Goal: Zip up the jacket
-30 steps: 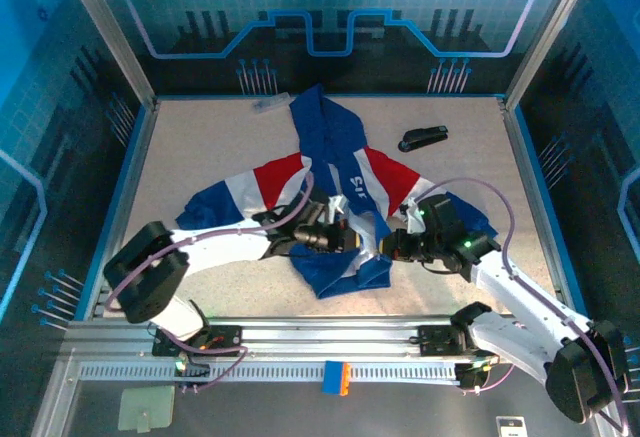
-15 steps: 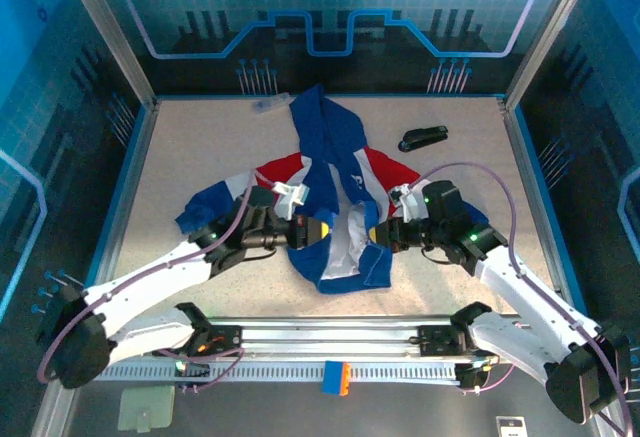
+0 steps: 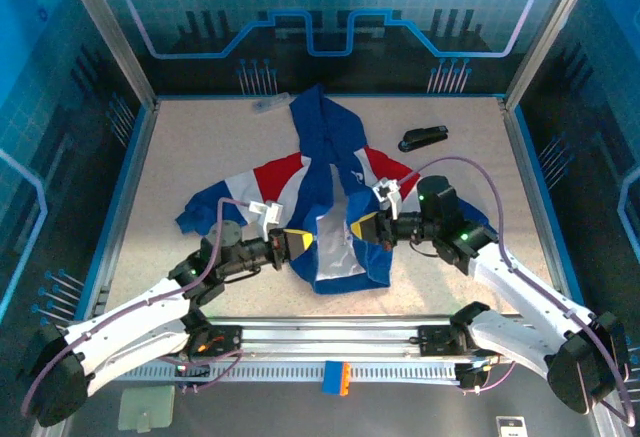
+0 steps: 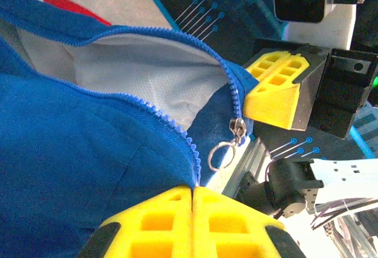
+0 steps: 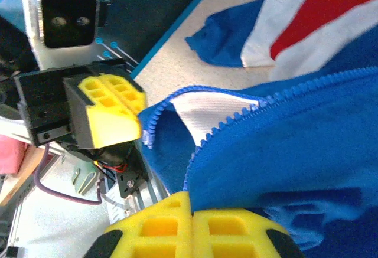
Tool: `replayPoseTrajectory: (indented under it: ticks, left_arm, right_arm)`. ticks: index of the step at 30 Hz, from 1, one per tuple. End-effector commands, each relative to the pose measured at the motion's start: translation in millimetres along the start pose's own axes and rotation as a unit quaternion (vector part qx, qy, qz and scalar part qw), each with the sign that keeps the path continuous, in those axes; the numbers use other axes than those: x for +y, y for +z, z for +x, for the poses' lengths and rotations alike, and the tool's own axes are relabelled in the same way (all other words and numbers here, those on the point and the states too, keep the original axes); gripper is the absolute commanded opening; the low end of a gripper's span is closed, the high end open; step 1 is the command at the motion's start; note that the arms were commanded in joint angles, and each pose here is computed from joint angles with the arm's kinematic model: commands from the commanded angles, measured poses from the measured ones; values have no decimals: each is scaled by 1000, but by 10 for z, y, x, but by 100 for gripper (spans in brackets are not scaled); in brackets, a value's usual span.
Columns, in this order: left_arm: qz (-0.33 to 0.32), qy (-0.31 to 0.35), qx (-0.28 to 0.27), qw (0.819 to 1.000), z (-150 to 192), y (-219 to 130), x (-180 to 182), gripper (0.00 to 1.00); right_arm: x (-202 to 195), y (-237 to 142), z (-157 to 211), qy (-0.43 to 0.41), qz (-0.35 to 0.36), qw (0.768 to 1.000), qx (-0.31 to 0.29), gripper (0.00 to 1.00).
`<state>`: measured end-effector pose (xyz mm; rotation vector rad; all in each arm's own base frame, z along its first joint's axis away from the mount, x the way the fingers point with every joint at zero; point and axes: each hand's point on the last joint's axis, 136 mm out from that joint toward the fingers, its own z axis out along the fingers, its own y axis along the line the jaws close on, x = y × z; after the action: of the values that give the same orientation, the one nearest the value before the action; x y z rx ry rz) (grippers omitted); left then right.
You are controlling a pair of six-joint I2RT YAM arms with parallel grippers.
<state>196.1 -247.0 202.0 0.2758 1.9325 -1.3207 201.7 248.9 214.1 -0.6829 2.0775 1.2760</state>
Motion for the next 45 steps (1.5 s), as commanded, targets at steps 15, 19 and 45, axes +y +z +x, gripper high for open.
replayPoseTrajectory:
  ticks: [15, 19, 45]
  left_arm:
    - [44, 122, -61, 990, -342, 138, -410, 0]
    - [49, 121, -50, 990, -297, 203, -457, 0]
    - [-1, 176, -79, 981, -311, -7, -581, 0]
  right_arm:
    - [334, 55, -112, -167, -41, 981, -88, 2]
    - [331, 79, -116, -167, -45, 981, -87, 2]
    - [442, 29, -199, -175, -77, 974, -120, 6]
